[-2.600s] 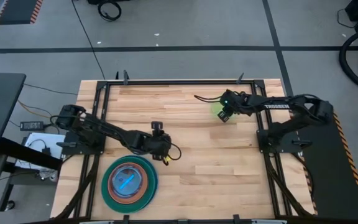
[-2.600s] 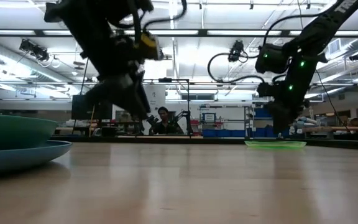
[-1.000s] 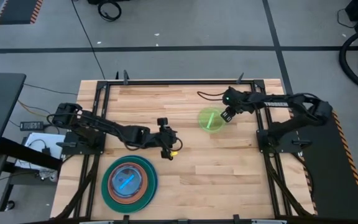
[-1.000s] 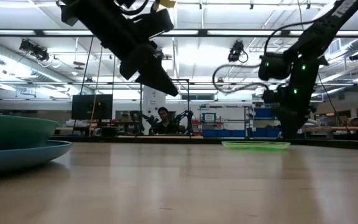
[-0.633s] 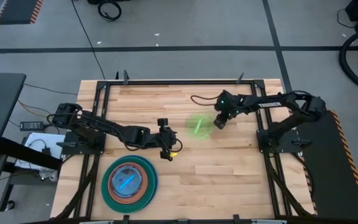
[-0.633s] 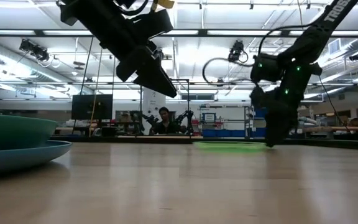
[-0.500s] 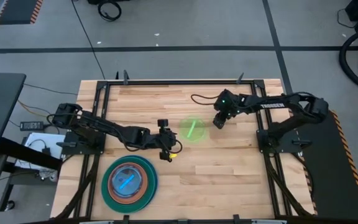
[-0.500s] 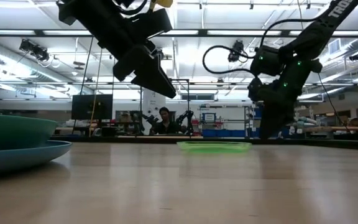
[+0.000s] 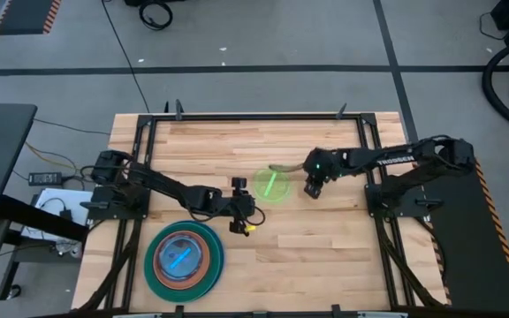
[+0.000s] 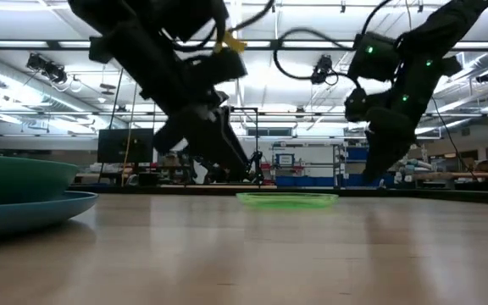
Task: Stack plastic plates
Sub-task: Stack the light green plate on top of the blue plate
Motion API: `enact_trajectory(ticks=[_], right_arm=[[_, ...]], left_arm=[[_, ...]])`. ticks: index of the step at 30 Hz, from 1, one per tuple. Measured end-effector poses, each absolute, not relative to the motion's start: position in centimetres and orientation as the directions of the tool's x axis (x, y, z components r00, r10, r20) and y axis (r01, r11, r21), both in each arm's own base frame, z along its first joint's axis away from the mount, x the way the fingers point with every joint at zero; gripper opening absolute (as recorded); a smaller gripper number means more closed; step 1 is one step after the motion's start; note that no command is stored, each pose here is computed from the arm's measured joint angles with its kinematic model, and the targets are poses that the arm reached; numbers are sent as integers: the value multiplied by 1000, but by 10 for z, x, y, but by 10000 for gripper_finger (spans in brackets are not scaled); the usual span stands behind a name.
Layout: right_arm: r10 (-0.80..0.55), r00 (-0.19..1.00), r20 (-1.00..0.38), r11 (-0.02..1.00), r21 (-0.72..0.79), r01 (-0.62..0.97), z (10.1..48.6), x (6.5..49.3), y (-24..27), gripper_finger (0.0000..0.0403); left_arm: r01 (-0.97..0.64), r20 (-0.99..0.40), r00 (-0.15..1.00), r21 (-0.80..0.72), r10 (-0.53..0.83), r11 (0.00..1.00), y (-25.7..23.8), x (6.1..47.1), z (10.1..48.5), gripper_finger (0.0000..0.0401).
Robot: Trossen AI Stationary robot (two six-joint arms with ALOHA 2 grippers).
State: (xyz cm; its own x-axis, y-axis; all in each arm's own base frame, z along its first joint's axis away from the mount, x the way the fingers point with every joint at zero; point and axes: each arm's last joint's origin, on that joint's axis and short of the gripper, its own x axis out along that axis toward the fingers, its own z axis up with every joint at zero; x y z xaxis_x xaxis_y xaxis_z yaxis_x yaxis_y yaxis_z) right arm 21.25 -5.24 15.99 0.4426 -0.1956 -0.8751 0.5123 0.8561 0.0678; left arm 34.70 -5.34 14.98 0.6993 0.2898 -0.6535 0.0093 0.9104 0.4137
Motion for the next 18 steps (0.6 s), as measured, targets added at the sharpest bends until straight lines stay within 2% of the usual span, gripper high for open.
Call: enact_trajectory(ticks=[5,10,18], right_arm=[[-230,467,-854,869,36,494,164,216,-30,153],[-199,504,-841,884,68,463,166,219,-8,153],[-240,511,-825,894,18,448,167,215,20,153]], left_arm=[[51,-668,675,465,313,884,-47,362,145,150],[157,-692,643,539,329,827,-42,376,139,150],[262,-730,596,570,334,778,-27,382,129,150]])
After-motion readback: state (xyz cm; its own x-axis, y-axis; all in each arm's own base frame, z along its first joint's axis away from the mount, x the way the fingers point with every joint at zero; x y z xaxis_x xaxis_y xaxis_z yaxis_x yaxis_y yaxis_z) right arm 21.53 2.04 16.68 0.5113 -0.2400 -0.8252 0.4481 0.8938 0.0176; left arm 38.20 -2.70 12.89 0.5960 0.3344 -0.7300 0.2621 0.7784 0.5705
